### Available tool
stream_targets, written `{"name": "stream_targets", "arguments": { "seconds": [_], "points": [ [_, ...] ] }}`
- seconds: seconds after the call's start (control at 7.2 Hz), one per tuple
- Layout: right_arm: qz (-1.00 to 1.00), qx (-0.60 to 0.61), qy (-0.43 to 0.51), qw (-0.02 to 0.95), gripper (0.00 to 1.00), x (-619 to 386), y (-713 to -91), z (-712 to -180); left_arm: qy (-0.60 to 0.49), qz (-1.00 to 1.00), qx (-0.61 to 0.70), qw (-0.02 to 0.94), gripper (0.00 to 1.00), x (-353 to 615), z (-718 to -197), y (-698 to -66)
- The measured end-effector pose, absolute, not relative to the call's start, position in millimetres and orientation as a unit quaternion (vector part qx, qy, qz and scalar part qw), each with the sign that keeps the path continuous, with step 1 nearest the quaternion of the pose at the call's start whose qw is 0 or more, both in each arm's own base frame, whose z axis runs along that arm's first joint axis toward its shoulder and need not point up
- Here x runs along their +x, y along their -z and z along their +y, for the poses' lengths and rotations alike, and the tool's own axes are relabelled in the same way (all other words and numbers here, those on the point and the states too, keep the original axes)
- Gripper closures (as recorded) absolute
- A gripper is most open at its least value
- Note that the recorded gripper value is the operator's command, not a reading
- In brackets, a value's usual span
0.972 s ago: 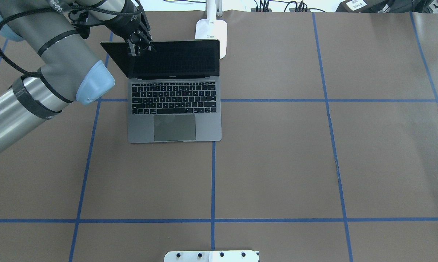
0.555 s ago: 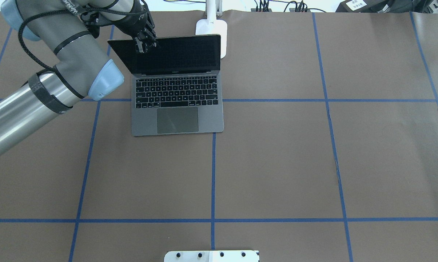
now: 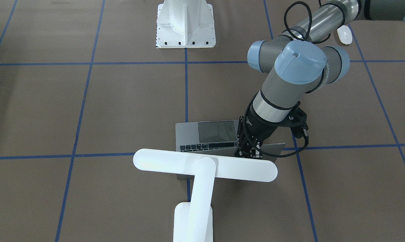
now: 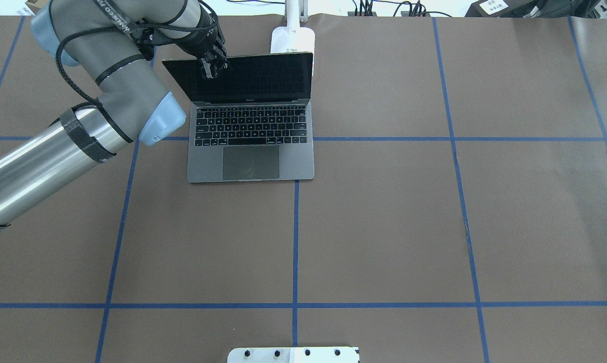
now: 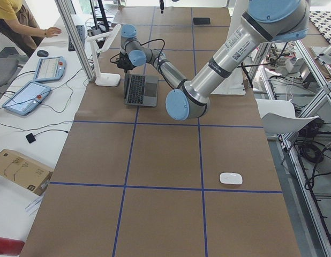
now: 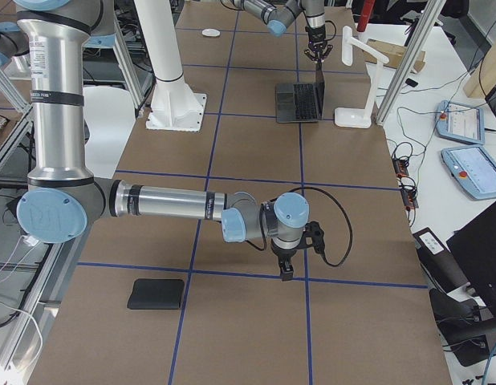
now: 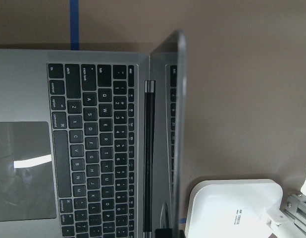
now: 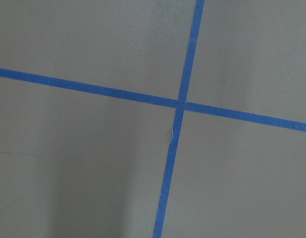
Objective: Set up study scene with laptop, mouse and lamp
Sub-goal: 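Slide the laptop with the left gripper toward the white lamp, then release the laptop and withdraw the left gripper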
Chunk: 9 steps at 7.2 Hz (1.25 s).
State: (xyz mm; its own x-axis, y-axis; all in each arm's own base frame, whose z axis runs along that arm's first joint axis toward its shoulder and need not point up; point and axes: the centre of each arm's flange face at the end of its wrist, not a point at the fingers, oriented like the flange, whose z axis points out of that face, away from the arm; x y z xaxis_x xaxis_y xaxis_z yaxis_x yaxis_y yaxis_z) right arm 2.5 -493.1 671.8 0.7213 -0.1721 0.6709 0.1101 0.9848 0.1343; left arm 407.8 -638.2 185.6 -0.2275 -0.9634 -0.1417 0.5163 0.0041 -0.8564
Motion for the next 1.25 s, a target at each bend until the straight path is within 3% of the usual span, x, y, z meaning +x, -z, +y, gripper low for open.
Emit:
{"name": "stream_targets", "arguments": {
  "seconds": [0.14,1.25],
  "points": [
    [-0.365,0.042,0.076,0.927,0.0,2,-672,-493,0.655,0.429,-0.26,0.565,0.01,408,-638,-188],
    [-0.365,0.039,0.08,0.927,0.0,-2,-674,-494,0.62,0.475,-0.25,0.573,0.0,384,-609,-167]
  ]
}}
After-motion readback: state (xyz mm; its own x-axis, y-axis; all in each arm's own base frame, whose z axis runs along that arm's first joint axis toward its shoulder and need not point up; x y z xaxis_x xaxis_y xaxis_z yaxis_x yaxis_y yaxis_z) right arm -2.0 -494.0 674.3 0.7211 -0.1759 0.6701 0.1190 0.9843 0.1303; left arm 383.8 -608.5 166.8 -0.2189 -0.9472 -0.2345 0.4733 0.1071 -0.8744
